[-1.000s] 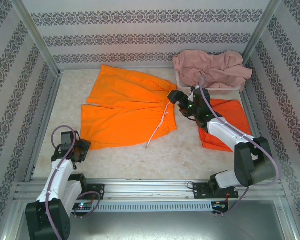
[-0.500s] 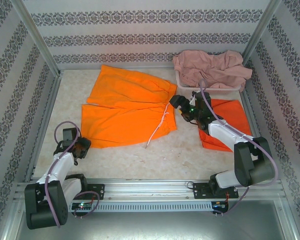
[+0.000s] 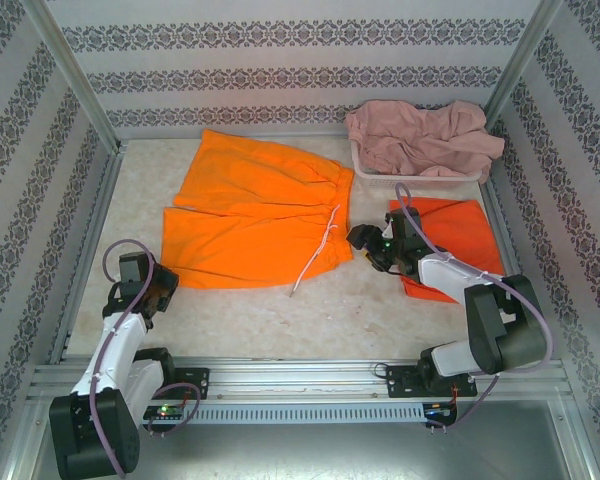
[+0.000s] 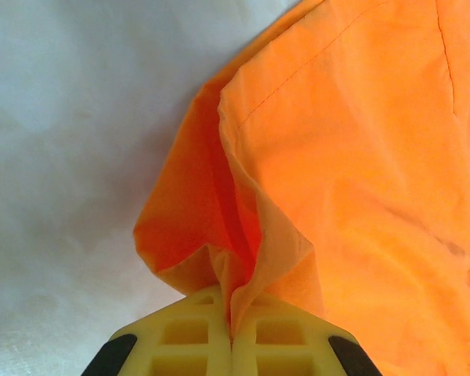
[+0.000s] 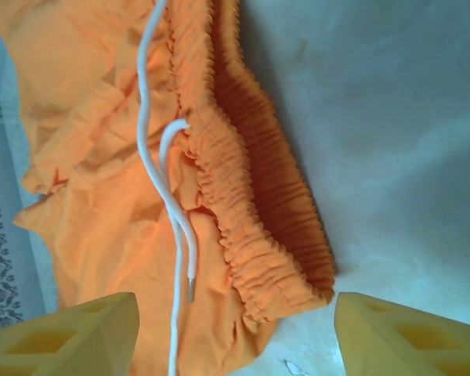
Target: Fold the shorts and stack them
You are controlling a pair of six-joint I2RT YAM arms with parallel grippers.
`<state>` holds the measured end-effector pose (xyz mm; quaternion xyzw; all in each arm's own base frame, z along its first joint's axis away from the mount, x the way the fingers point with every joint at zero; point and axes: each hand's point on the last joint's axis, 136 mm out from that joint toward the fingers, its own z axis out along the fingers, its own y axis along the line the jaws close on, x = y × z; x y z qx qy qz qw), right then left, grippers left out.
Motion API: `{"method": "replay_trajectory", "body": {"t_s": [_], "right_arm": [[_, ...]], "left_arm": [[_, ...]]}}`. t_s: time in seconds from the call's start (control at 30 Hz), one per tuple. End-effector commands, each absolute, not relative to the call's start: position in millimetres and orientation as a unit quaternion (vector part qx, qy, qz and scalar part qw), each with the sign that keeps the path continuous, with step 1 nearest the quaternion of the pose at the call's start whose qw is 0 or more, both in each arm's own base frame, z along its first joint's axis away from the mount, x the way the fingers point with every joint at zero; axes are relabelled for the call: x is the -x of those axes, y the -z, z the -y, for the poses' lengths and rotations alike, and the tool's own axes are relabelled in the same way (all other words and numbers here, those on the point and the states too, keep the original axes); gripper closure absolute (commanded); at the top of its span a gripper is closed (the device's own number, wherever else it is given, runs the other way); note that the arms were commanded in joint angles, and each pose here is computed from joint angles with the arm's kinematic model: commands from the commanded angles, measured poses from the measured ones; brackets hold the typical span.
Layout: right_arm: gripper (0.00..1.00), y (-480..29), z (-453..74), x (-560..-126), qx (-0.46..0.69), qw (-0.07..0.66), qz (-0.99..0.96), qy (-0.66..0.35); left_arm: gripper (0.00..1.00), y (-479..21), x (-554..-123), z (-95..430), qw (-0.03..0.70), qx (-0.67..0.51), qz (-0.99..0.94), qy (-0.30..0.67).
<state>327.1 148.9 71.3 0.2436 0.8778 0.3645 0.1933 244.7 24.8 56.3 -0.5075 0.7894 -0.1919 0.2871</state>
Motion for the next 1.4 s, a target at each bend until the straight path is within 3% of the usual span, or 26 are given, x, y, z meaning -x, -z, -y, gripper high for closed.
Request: {"method": "replay_trajectory", "body": {"t_s": [0.0,0.27,1.07,1.37], "right_arm": [[0.41,-57,-157,-317,-0.236,0.172,-0.888,-0.356],[0.54,-45,-165,-322,-0.249,0.174,-0.894,-0.331],[0.53,-36,-174,-331,-0.285,0.185,-0.889,-0.306],[0.65,-40,-178,-349,-0.291,0.200,-0.881,-0.314]], "left_arm": [[1.00,-55,-244,-21,0.282,0.502,-0.793,0.200],[1.00,-56,-247,-21,0.290,0.497,-0.792,0.205],[1.00,-43,-247,-22,0.289,0.494,-0.795,0.201],[1.00,-41,-247,-23,0.290,0.495,-0.795,0.199]]}}
